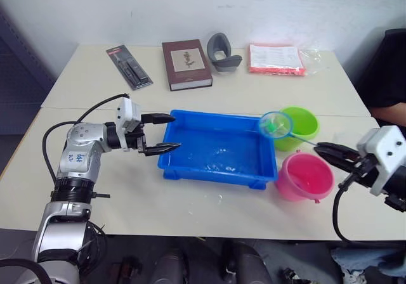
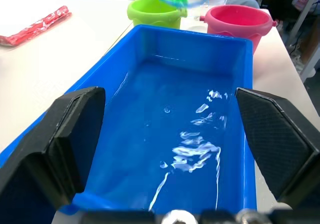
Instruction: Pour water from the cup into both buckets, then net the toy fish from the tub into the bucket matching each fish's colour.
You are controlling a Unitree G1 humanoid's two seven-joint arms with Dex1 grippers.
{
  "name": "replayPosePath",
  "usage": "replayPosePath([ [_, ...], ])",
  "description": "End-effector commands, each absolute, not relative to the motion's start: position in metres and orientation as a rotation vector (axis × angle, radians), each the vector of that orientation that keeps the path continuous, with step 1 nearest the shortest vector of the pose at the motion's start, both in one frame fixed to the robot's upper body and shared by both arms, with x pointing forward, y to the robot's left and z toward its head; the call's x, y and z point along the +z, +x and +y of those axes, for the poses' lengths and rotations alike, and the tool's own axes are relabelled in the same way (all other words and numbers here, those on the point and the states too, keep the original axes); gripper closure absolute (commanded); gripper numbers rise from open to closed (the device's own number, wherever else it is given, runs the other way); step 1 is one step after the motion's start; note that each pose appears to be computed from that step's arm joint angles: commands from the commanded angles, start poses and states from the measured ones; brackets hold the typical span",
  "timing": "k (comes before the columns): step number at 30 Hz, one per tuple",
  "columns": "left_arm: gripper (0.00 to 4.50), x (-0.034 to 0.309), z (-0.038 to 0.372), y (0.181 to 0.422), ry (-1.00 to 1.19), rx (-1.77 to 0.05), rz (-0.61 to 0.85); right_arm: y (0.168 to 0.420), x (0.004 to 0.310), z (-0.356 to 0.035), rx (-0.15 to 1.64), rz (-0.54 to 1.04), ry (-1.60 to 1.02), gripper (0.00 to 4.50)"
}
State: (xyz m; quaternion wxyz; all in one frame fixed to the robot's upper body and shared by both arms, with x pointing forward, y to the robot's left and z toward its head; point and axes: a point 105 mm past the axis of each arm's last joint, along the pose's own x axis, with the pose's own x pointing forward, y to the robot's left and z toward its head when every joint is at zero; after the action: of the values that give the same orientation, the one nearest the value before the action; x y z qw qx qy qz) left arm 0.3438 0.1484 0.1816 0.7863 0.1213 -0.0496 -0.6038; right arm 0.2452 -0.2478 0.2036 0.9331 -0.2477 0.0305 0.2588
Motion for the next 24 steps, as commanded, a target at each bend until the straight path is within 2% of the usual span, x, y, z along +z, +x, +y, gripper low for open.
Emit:
replayPosePath([
  [1, 0.04, 0.193, 0.136, 0.343, 0.274, -1.347, -0.163, 0.241, 0.217, -0.290, 0.313, -0.006, -0.619, 4.50],
  [7, 0.04, 0.192, 0.118, 0.344, 0.244, -1.395, -0.174, 0.254, 0.214, -0.319, 0.171, 0.002, -0.775, 4.50],
  [14, 0.04, 0.191, 0.106, 0.344, 0.222, -1.417, -0.194, 0.275, 0.209, -0.316, 0.184, -0.015, -1.072, 4.50],
  [20, 0.04, 0.191, 0.094, 0.345, 0.197, -1.419, -0.223, 0.291, 0.218, -0.311, 0.180, -0.086, -1.590, 4.50],
  [24, 0.04, 0.190, 0.084, 0.344, 0.167, -1.421, -0.247, 0.293, 0.210, -0.307, 0.270, -0.167, -1.845, 4.50],
])
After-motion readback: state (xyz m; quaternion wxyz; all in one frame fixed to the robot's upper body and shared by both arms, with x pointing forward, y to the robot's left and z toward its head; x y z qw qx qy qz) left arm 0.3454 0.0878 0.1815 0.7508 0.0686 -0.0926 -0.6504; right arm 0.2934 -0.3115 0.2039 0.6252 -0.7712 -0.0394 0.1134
